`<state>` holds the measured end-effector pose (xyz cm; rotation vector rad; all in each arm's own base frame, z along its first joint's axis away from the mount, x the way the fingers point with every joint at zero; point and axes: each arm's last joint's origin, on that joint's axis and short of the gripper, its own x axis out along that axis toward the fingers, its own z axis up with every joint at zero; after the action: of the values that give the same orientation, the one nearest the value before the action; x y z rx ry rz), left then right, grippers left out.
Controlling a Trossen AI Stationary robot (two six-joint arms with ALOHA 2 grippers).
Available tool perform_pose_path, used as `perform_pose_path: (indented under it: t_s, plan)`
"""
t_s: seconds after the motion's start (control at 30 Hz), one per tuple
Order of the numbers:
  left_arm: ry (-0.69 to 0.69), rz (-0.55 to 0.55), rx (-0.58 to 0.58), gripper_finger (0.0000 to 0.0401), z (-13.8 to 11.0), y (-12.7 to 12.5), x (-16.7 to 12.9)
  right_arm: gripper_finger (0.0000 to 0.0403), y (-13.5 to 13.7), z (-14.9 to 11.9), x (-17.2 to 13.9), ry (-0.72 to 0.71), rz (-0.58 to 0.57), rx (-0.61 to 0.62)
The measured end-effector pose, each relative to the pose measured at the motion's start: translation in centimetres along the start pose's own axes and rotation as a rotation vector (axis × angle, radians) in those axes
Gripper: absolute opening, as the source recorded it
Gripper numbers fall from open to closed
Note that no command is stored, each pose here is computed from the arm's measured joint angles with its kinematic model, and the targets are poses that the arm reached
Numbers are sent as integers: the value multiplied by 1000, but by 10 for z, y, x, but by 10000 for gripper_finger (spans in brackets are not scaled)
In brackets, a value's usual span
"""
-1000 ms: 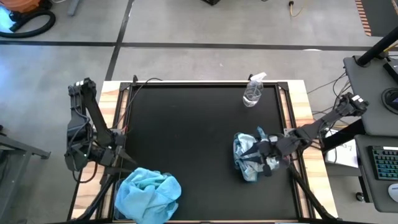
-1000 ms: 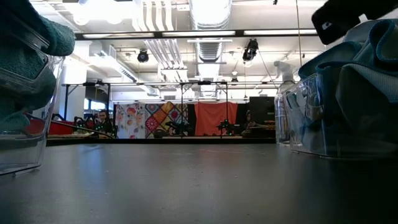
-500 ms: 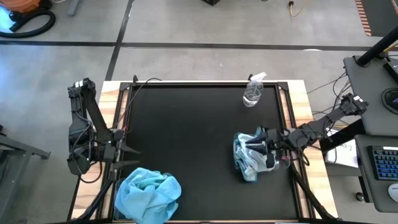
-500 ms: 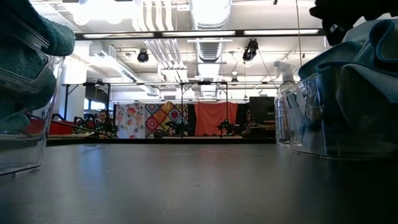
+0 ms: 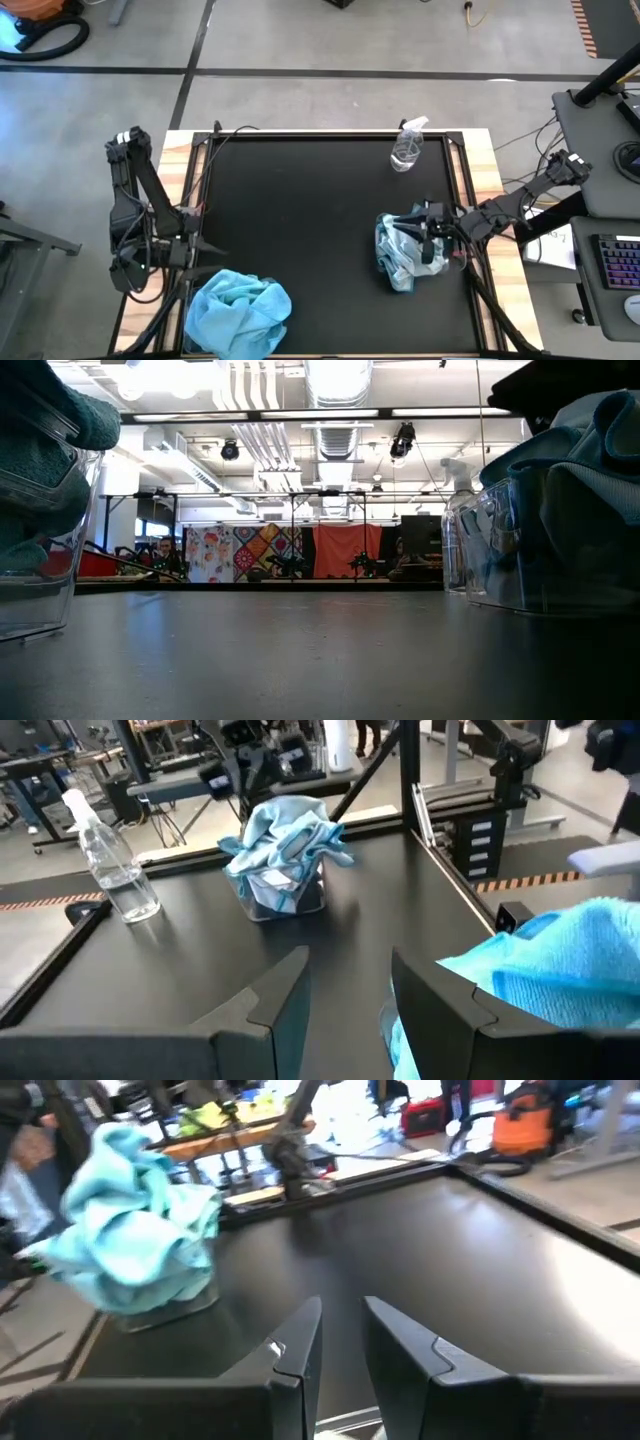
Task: Sort microfiber towel by color & place in baskets
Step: Return to Home Position
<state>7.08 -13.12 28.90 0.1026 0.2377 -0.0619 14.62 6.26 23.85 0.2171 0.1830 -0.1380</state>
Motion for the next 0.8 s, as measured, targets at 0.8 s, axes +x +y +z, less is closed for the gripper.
perform_pose_path:
  t_s: [0.8]
  plan:
    - [53, -182, -175, 127, -2, 22, -12, 68, -19, -42, -14, -47, 232, -26]
